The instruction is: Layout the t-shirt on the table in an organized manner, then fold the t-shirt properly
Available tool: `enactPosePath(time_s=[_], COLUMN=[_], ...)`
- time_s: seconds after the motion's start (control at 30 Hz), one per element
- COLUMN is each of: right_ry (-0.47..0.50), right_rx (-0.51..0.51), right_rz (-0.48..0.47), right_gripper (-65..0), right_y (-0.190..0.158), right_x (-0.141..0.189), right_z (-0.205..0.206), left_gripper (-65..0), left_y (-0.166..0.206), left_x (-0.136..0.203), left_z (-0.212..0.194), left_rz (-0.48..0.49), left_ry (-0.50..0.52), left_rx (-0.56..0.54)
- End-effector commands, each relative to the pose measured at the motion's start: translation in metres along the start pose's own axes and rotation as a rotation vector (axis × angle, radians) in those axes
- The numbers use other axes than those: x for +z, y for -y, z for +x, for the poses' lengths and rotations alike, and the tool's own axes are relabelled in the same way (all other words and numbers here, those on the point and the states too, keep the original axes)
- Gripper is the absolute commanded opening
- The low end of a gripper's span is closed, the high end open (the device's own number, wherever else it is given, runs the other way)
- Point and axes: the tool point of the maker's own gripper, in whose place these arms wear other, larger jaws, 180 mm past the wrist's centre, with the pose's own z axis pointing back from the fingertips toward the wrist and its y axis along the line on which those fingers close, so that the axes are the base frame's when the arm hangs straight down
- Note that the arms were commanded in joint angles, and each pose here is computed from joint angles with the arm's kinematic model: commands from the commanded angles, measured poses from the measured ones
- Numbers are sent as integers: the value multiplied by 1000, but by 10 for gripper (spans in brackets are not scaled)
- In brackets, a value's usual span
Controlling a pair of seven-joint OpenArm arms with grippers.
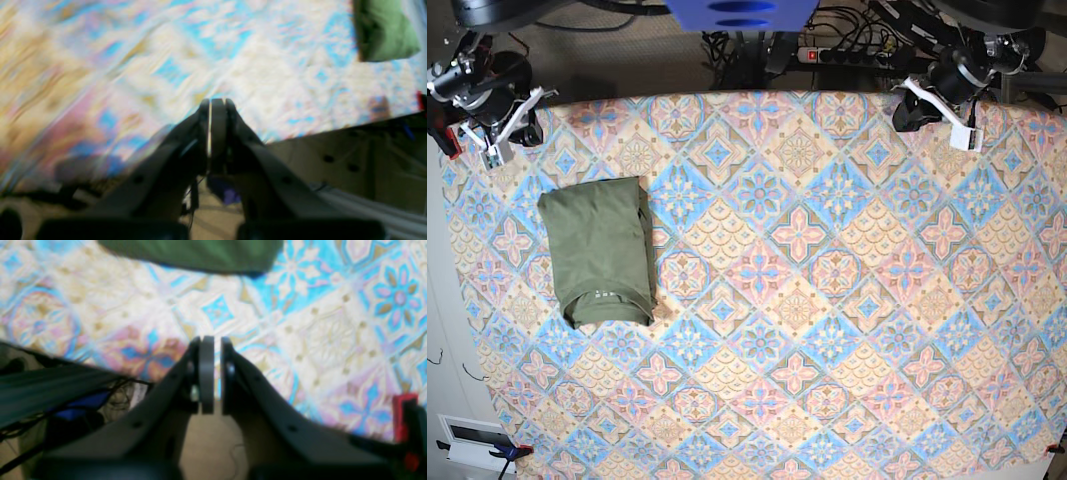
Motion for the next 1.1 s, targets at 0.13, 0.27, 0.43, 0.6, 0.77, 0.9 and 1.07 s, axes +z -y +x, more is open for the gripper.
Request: enactPosePath(time_s=[0.13, 0.27, 0.43, 0.6, 0.77, 0.9, 1.07], right_ry=[-190, -392, -597, -620, -615, -607, -568], right_rx=[-43, -95, -165, -244, -320, -315, -406], right_rz=[-12, -57, 19, 148, 165, 142, 148], right_gripper=[-620, -620, -620, -620, -620, -620, -620], right_y=[2, -6, -35, -78, -85, -76, -83], right_x=[28, 36, 22, -3, -29, -57, -84], right_z=[-73, -143, -229, -263, -280, -281, -291], left_gripper=[-650, -650, -650, -650, -650, -650, -650], left_y=[-27, -39, -63, -64, -60, -63, -58], left_x=[42, 58, 58, 36, 7, -24, -62], left_z=[-27, -56, -110, -144, -196, -220, -247], left_rz=[118, 178, 296, 294, 253, 223, 174], left_ry=[-57, -144, -306, -349, -410, -448, -473], left_rx=[25, 42, 52, 51, 73, 47, 96])
